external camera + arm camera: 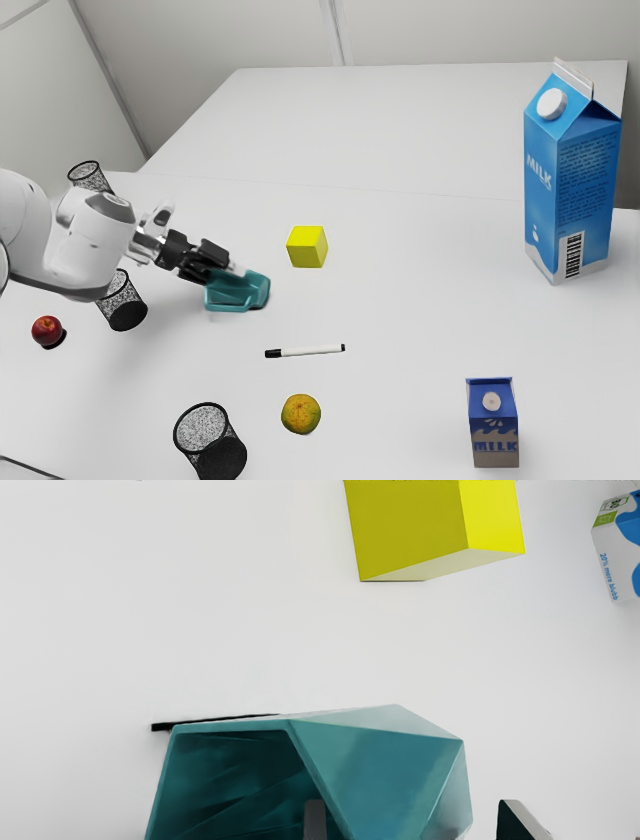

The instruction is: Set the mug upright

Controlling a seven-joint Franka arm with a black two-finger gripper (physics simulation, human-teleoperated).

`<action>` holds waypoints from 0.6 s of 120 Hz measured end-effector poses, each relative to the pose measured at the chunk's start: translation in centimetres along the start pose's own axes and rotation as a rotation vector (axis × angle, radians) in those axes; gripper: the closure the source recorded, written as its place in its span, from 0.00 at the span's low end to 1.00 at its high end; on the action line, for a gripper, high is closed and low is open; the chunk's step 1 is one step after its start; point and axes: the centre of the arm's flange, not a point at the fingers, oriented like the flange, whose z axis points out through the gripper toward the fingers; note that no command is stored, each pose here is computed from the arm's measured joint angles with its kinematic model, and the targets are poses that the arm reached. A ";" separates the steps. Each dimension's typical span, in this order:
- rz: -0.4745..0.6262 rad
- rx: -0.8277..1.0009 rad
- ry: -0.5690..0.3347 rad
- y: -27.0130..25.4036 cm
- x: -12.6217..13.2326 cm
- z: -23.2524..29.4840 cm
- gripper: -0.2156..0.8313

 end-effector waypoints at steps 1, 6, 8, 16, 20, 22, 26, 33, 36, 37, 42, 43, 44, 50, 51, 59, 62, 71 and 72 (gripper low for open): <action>0.001 -0.001 0.001 0.0 0.0 0.0 0.52; 0.009 -0.006 0.006 0.0 0.0 -0.1 0.60; 0.012 -0.007 0.008 0.1 0.0 -0.1 0.63; 0.028 -0.012 0.014 0.3 0.1 -0.3 0.72; 0.037 -0.013 0.016 0.4 0.2 -0.4 0.75; 0.041 -0.013 0.018 0.5 0.2 -0.4 0.77; 0.051 -0.014 0.022 0.8 0.3 -0.6 0.79; 0.072 -0.013 0.031 1.3 0.6 -1.1 0.84; 0.081 -0.012 0.035 1.6 0.7 -1.4 0.86; 0.084 -0.012 0.036 1.6 0.7 -1.4 0.86; 0.100 -0.011 0.041 2.1 0.8 -1.7 0.89; 0.102 -0.011 0.042 2.2 0.9 -1.8 0.89; 0.105 -0.011 0.042 2.2 0.9 -1.8 0.89; 0.124 -0.009 0.048 2.8 1.1 -2.2 0.91; 0.128 -0.008 0.048 2.9 1.1 -2.3 0.91; 0.157 -0.005 0.055 4.0 1.3 -2.8 0.92; 0.168 -0.004 0.057 4.4 1.4 -3.0 0.92; 0.200 0.000 0.066 5.6 1.7 -3.6 0.93; 0.205 0.002 0.066 5.8 1.8 -3.7 0.93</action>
